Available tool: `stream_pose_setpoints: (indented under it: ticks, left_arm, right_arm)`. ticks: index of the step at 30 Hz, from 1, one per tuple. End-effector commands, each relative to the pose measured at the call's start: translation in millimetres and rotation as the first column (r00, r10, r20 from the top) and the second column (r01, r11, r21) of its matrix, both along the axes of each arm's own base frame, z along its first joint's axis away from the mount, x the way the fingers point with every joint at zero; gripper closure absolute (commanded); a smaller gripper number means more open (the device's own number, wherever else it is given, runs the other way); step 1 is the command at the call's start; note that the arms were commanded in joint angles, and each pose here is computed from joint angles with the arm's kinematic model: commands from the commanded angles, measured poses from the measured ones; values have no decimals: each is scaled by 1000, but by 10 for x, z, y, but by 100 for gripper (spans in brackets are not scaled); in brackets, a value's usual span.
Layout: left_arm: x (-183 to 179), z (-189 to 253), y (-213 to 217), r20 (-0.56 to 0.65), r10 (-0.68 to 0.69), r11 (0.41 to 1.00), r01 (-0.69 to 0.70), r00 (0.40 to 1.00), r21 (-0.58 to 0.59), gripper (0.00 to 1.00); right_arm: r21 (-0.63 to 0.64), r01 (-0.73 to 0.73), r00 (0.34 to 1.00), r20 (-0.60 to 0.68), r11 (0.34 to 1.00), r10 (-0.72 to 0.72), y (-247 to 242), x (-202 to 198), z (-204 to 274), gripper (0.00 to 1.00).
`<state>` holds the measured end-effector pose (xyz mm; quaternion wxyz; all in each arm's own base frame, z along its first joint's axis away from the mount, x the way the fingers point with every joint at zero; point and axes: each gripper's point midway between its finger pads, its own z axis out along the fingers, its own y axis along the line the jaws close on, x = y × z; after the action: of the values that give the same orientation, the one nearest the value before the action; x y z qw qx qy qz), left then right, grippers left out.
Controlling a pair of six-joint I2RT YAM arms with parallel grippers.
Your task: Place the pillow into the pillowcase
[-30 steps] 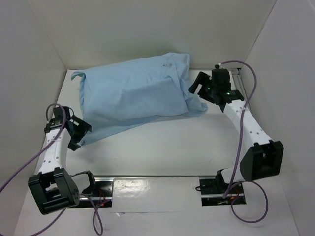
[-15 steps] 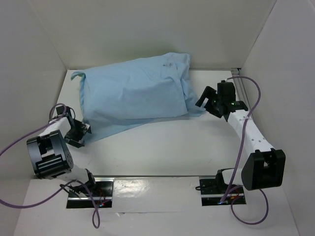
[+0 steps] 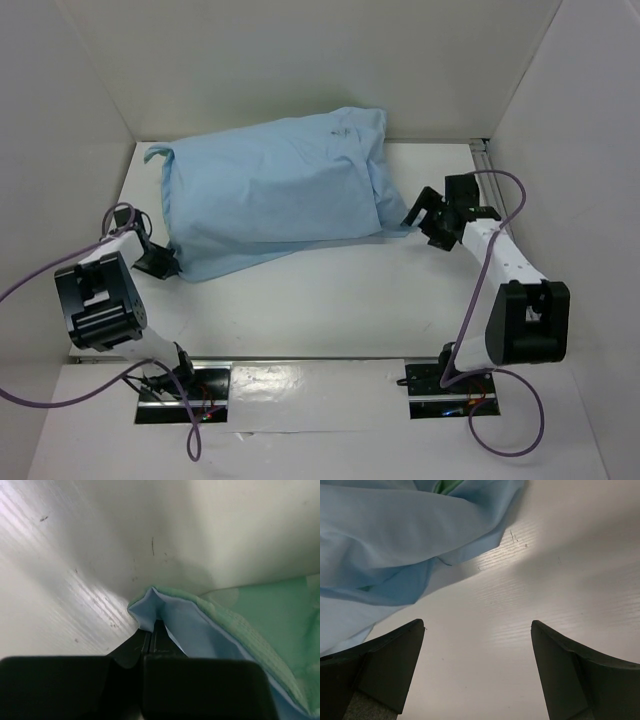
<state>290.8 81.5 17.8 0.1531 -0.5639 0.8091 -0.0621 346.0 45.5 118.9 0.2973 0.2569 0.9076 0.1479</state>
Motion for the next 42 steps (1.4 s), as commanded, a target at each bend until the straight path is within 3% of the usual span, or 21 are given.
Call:
stream_pose_setpoints:
  ticks: [1,6,13,16,20,25,31,35,37,38,40,42]
  left_arm:
    - [155,381,-5,110,-18,1000,16,994,15,100]
    - [305,999,47,244,-34,996,13,969,88,100]
    - [324,1265,51,308,-3,995,-28,951,95,100]
    - [351,1277,37,312,-8,996,-20,950,85,100]
    - [344,1271,56,308,-12,995,-19,951,98,100]
    - [347,1274,55,309,-2,995,-27,951,92,100]
    - [348,1275,41,311,-14,996,-15,950,91,100]
    - [352,1278,25,313,-17,996,-9,949,84,100]
    - [359,1279,-5,313,-26,996,0,949,84,100]
    - [363,1282,-21,316,-29,997,5,948,77,100]
    - [396,1379,-57,345,-42,998,20,937,67,100]
    - [502,1630,-98,402,-64,997,46,913,55,100]
  right_arm:
    - [49,25,1000,-15,998,-24,24,74,-135,6]
    - [105,39,999,-35,994,-35,73,260,-292,6]
    - [304,162,984,20,939,-177,-16,606,-287,13]
    - [277,192,980,5,942,-201,-85,706,-388,13]
    - [348,262,963,-33,900,-268,-168,785,-497,14]
    - [422,401,913,-111,813,-393,-172,831,-644,18]
    - [505,506,843,-119,699,-525,-255,887,-741,22]
    - [487,521,840,-145,701,-523,-240,961,-868,25]
    - [506,504,848,-133,700,-514,-145,1031,-842,42]
    - [512,496,850,-119,701,-514,-147,1057,-817,56]
    - [528,470,862,-101,707,-498,-95,1147,-735,100]
    - [508,442,863,-15,740,-505,-177,1222,-436,100]
